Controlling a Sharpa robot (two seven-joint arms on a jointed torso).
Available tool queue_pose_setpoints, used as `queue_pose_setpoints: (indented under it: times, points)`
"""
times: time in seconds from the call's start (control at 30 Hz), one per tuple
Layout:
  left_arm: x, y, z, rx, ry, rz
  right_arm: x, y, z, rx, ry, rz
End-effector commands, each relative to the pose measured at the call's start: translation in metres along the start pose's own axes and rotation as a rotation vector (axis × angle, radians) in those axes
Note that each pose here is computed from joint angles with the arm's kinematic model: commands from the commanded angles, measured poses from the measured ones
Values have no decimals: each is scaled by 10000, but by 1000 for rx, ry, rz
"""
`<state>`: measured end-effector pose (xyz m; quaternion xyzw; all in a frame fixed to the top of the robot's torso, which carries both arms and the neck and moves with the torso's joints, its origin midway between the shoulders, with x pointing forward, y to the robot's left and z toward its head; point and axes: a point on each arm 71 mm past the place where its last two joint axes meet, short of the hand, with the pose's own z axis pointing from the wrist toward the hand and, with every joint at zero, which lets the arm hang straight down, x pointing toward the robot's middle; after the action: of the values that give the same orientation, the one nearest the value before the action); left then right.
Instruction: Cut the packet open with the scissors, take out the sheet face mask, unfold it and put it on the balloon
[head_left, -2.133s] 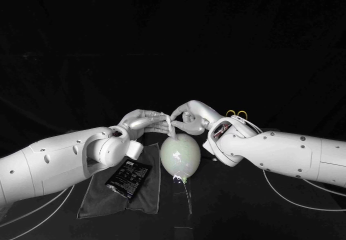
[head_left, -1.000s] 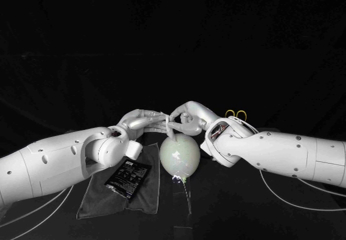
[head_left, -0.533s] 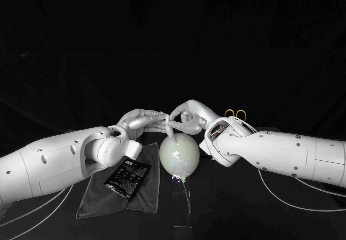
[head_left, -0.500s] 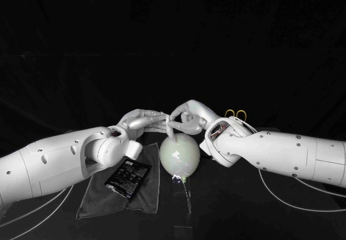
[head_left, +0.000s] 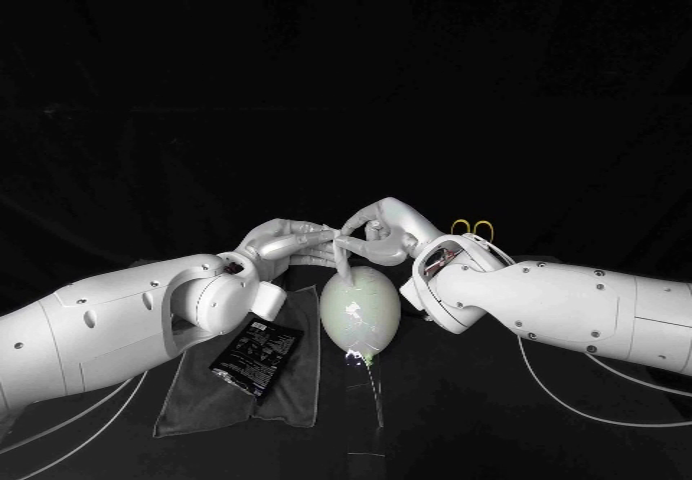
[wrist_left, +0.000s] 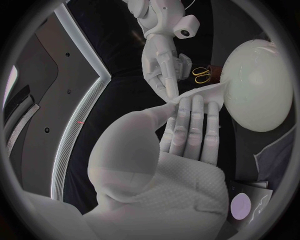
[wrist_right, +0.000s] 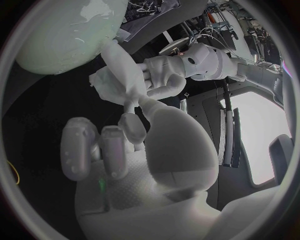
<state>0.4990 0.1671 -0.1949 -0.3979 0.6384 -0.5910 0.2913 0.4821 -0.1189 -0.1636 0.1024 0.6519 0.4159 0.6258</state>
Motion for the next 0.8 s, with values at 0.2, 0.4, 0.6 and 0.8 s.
queue_pose_setpoints:
  times: [0.2,0.4,0.6,0.8]
  points:
    - [53,-15,8,11,37,1,17,32,9,-12,8,10]
    - [59,-15,10,12,40,2,33,41,12,-14,20,6]
    - [60,-15,10,12,42,3,42,49,12,-21,31,0]
    - [55,-15,9,11,39,4,30,50,7,-32,23,-3]
